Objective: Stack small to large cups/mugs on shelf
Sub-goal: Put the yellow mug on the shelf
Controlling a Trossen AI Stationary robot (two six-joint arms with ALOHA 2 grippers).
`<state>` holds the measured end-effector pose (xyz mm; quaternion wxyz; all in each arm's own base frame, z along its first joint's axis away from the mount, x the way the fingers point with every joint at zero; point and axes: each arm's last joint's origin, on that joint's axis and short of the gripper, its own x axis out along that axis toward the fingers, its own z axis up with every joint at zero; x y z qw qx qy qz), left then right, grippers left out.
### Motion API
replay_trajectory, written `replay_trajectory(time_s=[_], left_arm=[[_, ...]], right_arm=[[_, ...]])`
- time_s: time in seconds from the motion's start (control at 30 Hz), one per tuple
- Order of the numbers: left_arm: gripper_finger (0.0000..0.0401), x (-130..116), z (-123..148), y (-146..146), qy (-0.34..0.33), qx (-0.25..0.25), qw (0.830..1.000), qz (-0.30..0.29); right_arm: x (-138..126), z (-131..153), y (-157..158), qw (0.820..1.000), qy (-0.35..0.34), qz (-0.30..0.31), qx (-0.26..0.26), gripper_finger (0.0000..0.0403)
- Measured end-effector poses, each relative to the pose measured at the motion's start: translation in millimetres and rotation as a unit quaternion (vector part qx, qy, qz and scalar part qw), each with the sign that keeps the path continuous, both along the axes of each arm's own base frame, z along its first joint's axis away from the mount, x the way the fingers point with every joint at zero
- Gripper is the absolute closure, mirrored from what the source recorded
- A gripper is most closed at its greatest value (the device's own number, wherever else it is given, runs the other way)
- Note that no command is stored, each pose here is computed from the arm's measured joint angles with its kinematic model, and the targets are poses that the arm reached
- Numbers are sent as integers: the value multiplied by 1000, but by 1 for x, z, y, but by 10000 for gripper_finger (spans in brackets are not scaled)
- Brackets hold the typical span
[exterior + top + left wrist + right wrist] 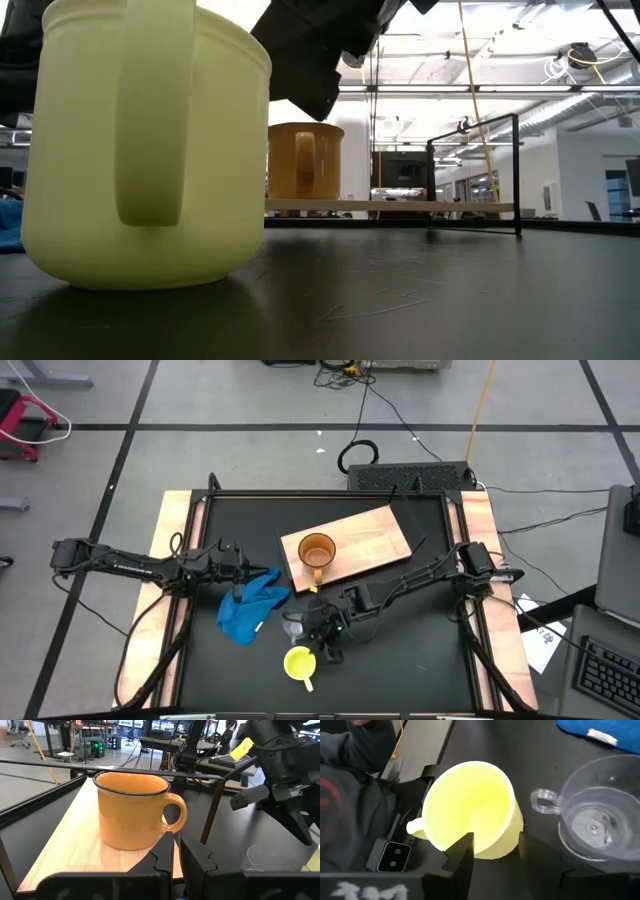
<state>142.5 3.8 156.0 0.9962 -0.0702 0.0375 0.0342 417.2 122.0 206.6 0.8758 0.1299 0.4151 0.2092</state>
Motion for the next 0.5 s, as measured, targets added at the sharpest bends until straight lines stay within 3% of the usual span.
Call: replay_trajectory(time_s=[0.5], left_arm=[[370,0,0,0,0,1,1000,0]], right_arm=[[5,-10,3,1000,9,-18,19,254]])
